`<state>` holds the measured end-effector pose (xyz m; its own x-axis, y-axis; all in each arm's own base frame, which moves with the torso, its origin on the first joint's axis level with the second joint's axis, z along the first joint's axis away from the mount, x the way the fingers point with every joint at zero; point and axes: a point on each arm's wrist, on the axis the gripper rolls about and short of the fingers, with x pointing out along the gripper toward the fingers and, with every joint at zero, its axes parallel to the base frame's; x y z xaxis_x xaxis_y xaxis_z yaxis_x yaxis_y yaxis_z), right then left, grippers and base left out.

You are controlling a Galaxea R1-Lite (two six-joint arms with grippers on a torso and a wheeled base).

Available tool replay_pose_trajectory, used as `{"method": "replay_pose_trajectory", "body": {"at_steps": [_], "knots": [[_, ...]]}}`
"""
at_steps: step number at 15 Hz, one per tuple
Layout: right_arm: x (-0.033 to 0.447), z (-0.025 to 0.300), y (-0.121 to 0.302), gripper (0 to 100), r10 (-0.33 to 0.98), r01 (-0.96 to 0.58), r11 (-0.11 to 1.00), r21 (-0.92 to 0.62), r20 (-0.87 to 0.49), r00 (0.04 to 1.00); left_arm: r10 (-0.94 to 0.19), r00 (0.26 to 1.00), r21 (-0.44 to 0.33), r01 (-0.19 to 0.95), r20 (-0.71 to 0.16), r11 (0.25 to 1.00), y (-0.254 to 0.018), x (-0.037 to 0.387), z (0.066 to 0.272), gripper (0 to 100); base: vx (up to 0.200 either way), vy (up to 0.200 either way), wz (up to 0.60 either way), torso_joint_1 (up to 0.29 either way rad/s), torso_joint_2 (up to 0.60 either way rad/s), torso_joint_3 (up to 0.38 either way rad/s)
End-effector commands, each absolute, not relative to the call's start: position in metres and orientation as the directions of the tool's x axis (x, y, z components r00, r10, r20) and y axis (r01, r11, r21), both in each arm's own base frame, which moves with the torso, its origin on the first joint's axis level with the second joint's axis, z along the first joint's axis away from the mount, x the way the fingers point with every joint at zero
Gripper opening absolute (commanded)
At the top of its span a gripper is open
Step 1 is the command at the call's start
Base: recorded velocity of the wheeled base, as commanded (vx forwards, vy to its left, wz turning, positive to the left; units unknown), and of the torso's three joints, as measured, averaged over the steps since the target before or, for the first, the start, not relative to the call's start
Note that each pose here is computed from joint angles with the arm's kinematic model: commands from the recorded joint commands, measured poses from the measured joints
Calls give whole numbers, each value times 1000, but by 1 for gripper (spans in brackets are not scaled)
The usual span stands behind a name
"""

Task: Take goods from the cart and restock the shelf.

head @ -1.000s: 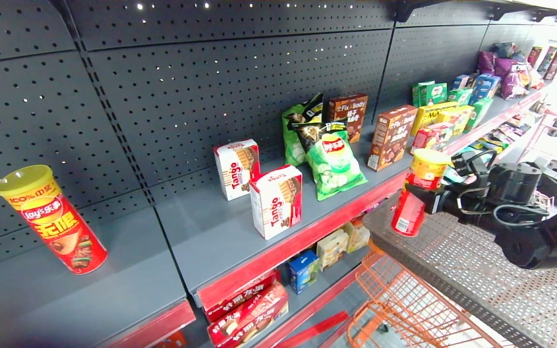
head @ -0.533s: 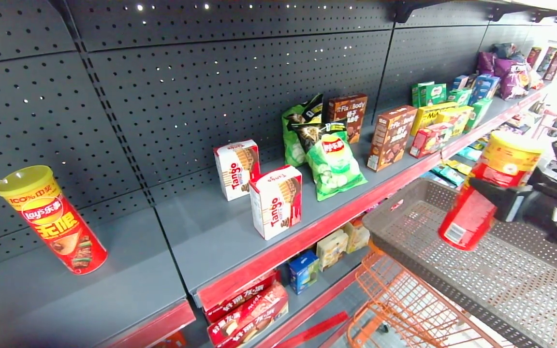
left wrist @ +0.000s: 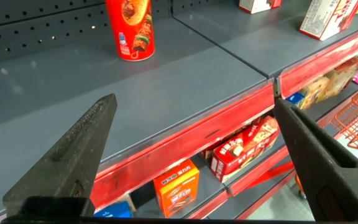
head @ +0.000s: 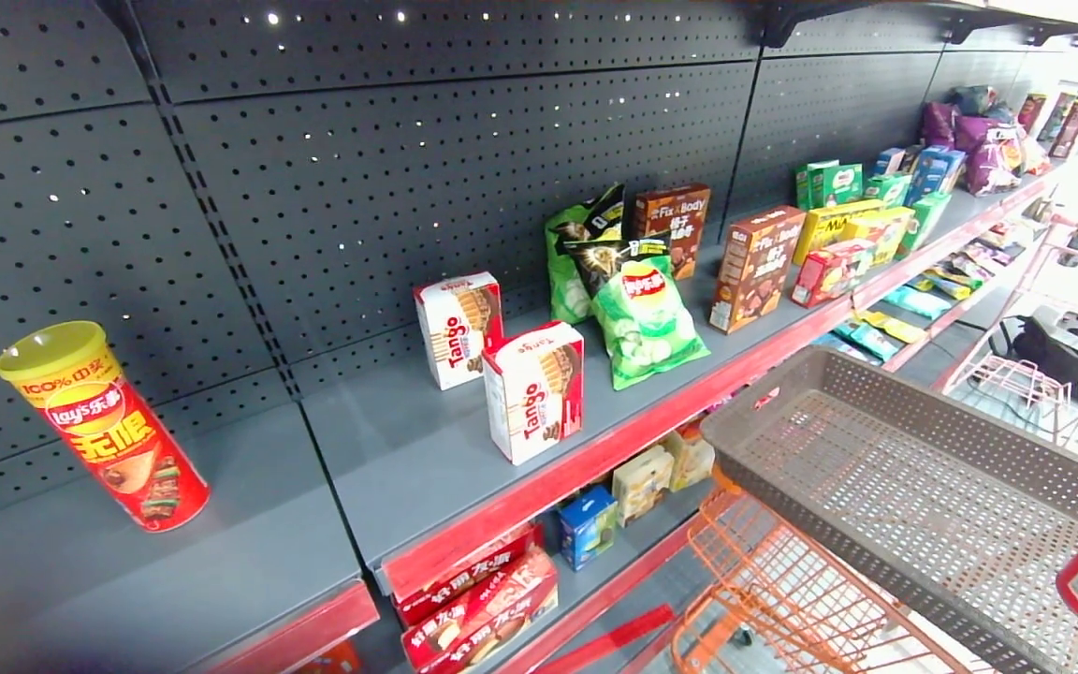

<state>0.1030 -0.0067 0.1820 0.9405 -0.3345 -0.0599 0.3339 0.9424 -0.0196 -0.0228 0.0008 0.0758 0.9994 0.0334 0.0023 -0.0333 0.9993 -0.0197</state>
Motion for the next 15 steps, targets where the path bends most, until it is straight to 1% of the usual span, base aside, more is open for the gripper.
{"method": "replay_pose_trajectory", "body": {"at_steps": [1,2,3,4,5,7,10,13,15], "knots": [[93,184,-7,0,-337,336,941,-30,-20,941,34,999,-20,-34,3,999,1,-23,76,100,0,0,0,0,0,0],[93,185,-7,0,-343,342,939,-46,-16,939,34,999,-20,-34,3,999,1,-23,76,100,0,0,0,0,0,0],[92,184,-8,0,-361,359,929,-89,-17,932,34,999,-20,-34,3,999,1,-23,76,100,0,0,0,0,0,0],[85,185,-9,0,-381,378,913,-153,10,924,34,999,-20,-34,3,999,1,-23,76,100,0,0,0,0,0,0],[84,186,-9,0,-378,376,912,-164,14,926,34,999,-20,-34,3,999,1,-23,76,100,0,0,0,0,0,0],[83,187,-9,0,-370,368,915,-167,23,929,34,999,-20,-34,3,999,1,-23,76,100,0,0,600,0,-5,9],[74,172,-8,0,-341,336,925,-175,0,940,34,999,-20,-34,3,999,1,-23,76,100,0,0,600,2,1,-1],[73,172,-7,0,-337,332,927,-175,0,942,34,999,-20,-34,3,999,1,-23,76,100,0,0,600,9,1,4],[73,171,-8,0,-341,336,926,-174,0,940,34,999,-20,-34,3,999,1,-23,76,100,0,0,0,0,0,0]]}}
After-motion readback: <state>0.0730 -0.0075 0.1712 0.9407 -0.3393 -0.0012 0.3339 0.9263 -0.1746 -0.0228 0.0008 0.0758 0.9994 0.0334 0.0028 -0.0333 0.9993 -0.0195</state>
